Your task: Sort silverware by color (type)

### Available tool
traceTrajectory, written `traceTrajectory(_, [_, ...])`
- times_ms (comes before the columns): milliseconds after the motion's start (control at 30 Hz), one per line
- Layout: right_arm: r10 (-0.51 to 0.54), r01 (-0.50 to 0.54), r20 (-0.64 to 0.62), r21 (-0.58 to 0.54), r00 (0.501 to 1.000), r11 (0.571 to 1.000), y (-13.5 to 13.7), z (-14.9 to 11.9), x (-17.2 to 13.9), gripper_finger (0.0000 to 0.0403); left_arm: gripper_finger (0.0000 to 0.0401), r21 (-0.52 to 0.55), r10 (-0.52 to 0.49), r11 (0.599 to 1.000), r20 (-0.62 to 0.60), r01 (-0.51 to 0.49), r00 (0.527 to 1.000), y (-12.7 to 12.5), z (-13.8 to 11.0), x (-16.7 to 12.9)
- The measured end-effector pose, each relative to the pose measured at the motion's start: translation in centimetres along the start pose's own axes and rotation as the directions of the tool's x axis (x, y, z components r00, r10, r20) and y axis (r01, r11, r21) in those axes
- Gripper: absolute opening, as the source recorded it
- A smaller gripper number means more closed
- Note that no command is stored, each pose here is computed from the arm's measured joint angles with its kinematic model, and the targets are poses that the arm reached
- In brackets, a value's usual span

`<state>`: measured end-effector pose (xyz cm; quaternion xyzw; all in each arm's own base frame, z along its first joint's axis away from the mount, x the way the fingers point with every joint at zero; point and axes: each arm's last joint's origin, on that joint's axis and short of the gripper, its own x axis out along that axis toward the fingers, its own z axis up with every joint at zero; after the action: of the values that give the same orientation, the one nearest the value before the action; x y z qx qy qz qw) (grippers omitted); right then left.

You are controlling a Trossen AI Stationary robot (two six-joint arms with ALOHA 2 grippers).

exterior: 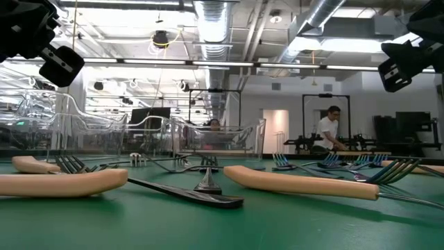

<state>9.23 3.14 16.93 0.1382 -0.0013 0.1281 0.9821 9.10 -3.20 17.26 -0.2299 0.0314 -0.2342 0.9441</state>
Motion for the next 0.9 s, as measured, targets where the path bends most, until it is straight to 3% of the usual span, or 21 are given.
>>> traceTrajectory(267, [0.0,0.0,0.0,0.0,1.0,1.0,0.0,0.0,0.0,0.0191,0.0,0.007,0.009,1.0,0.009,-0.009,1.0,0.0,0.0,0.0])
traceTrajectory(433, [0.0,0.0,-0.001,0.0,1.0,1.0,0.0,0.0,0.0,0.0191,0.0,0.065,0.184,0.979,0.127,-0.193,0.975,0.4,0.5,-0.1])
traceTrajectory(567, [0.0,0.0,0.0,0.0,1.0,1.0,0.0,0.0,0.0,0.0191,0.0,0.004,0.391,0.914,0.256,-0.406,0.884,1.0,1.0,-0.3])
traceTrajectory(700, [-0.029,0.029,0.009,0.0,1.0,1.0,-0.1,0.0,0.0,0.0191,0.0,-0.171,0.553,0.83,0.38,-0.531,0.741,1.3,1.7,-0.8])
traceTrajectory(767, [-0.084,0.084,0.027,0.0,0.996,0.996,-0.4,0.1,0.0,0.0191,0.0,-0.272,0.614,0.788,0.409,-0.552,0.675,1.5,1.8,-1.0])
traceTrajectory(900, [-0.103,0.104,0.032,-0.025,0.994,0.994,-0.5,0.2,0.0,0.0191,0.0,-0.449,0.679,0.733,0.437,-0.51,0.59,1.6,1.9,-1.2])
